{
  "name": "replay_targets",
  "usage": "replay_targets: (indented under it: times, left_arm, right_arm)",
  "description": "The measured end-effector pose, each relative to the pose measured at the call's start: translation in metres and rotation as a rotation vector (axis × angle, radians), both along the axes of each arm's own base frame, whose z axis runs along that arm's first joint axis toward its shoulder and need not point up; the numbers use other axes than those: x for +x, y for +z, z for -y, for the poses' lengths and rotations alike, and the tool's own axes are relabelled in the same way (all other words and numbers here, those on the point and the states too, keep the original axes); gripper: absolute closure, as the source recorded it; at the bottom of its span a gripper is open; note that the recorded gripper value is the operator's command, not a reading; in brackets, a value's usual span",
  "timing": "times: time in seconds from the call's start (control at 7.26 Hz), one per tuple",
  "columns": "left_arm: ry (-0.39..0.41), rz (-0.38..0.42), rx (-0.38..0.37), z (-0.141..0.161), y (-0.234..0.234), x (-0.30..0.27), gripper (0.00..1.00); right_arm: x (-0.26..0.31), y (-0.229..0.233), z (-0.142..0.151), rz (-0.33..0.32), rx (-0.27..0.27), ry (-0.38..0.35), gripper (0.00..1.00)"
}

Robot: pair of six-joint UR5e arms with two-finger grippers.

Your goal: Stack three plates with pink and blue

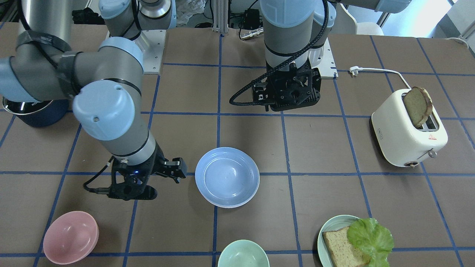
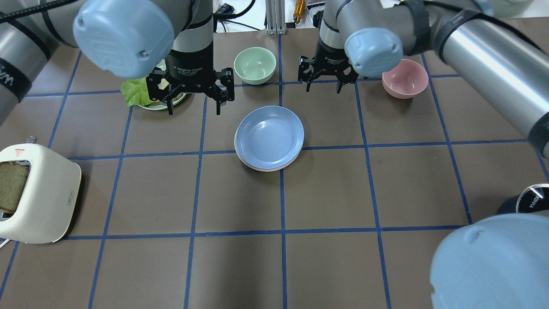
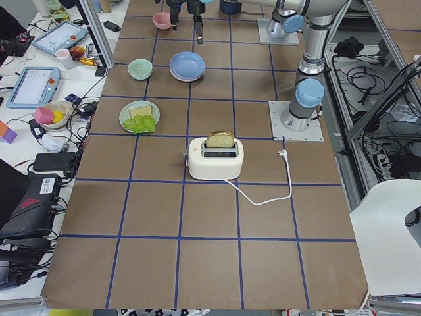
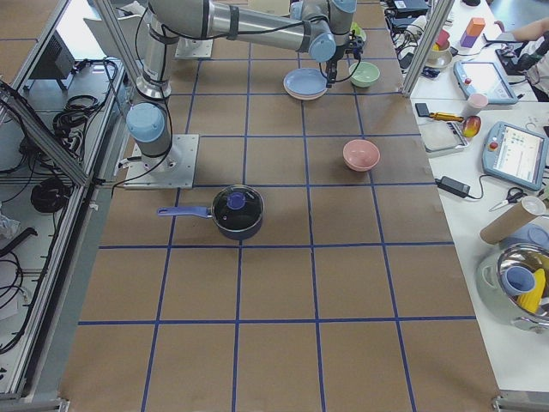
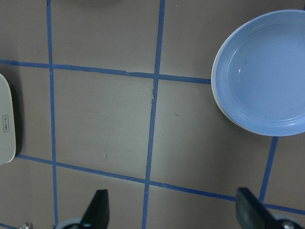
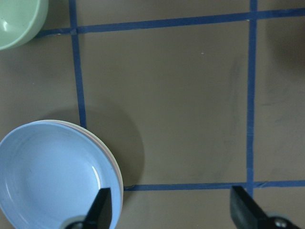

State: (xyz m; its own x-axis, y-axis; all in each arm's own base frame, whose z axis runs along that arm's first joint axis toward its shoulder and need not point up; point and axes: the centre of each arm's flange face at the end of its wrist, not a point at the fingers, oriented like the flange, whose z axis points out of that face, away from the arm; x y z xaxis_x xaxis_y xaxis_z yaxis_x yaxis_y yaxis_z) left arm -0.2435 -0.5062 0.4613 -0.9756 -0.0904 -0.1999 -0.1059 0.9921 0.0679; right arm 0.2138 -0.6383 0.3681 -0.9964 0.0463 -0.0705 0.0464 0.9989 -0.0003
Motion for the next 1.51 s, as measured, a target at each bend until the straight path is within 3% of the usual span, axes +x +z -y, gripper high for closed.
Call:
replay_targets:
  times: [0.14,0.55,0.69,0.96,1.24,1.51]
  left_arm:
    - [0.001,-0.03,-0.004,-0.006,0.005,0.005,0.06]
    - [-0.035,-0.07,-0.017,-0.02,0.022,0.025,0.06]
    - [-0.037,-0.091,-0.029,-0.025,0.03,0.028,0.06]
    - [-0.055,-0.129,-0.035,-0.029,0.037,0.033,0.06]
    - [-0.083,-0.137,-0.044,-0.028,0.04,0.034,0.06]
    - [-0.117,-0.142,-0.06,-0.025,0.04,0.033,0.06]
  right_arm:
    - [-0.019,0.033,-0.009,-0.006,-0.004,0.011,0.0]
    - [-0.066,0.099,-0.06,-0.021,0.043,0.144,0.0]
    - [-0.074,0.107,-0.077,-0.021,0.038,0.14,0.0]
    - [-0.077,0.11,-0.1,-0.034,-0.023,0.094,0.0]
    - [-0.076,0.11,-0.104,-0.05,-0.052,0.047,0.0]
    - [-0.076,0.11,-0.104,-0.047,-0.061,0.045,0.0]
